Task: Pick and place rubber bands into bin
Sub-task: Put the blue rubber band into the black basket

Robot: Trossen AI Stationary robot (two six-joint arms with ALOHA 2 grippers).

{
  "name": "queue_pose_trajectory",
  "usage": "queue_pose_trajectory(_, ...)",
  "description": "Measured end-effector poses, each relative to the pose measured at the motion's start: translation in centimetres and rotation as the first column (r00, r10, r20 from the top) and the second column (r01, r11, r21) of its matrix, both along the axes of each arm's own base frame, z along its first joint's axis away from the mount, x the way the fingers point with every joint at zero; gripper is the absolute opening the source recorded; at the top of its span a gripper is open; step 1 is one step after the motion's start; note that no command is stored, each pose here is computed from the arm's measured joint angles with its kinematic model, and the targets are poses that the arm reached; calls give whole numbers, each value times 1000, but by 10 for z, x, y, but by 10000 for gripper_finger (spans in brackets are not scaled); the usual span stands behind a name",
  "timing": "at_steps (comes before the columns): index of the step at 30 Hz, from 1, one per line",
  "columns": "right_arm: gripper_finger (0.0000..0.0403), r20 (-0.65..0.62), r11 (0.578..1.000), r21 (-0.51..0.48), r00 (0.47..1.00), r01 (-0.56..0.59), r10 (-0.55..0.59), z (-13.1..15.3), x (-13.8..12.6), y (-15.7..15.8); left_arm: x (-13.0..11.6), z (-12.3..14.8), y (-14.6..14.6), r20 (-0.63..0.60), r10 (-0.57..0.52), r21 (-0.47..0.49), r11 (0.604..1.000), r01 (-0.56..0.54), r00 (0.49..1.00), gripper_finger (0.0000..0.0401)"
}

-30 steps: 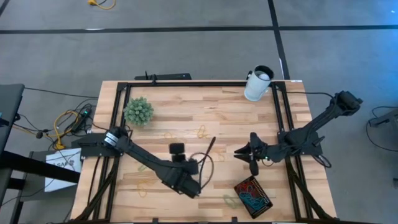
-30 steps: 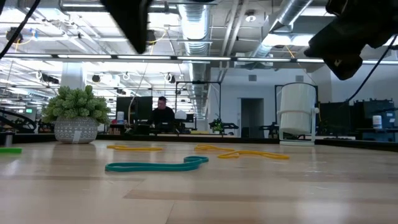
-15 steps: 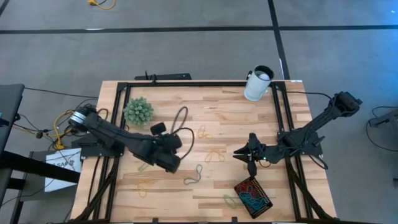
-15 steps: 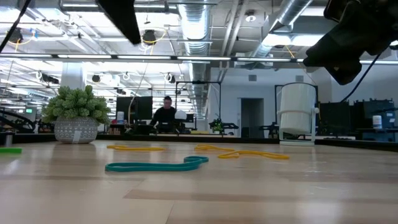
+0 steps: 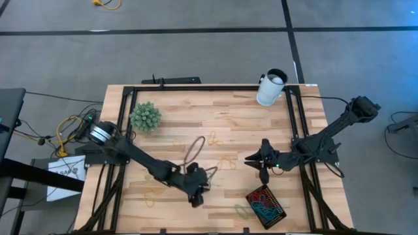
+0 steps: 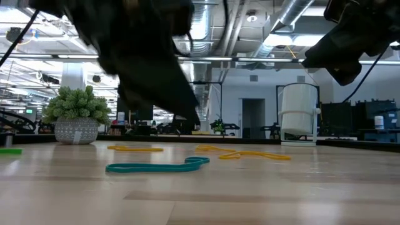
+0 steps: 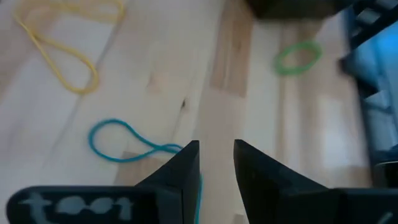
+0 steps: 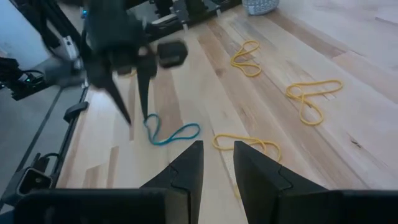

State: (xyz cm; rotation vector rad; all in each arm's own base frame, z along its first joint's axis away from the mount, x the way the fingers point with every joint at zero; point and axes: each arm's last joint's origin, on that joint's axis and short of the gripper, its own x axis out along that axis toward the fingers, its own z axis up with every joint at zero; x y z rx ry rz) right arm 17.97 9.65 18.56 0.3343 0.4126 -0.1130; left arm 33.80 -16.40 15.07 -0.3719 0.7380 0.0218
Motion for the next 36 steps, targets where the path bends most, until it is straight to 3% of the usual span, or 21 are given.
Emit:
queue_pose_trajectory(12,83,-7,1000,-8,1000,3,-3,-1,0,-1,27,-28,-16,-176,29,131,991,-6,984,87)
queue_pose_trajectory(23,83,-7,1000,-9,1000,2,-2,-1,0,-1,23,-30,-16,-209,81,167,985,-46,975,75)
queue_pose_trajectory(28,83,-7,1000,-10,1000,2,-2,-1,0,-1,23,-30,-17,-193,103,153,986,-73,976,12)
queue_pose_trajectory(32,83,-7,1000,-9,1000,2,-2,-1,0,-1,29,-25,-20,-132,109,118,989,-93,985,3)
queue_pose_trajectory(36,83,-7,1000,-10,1000,2,-2,-1,0,-1,49,4,-30,11,43,94,995,-44,999,0)
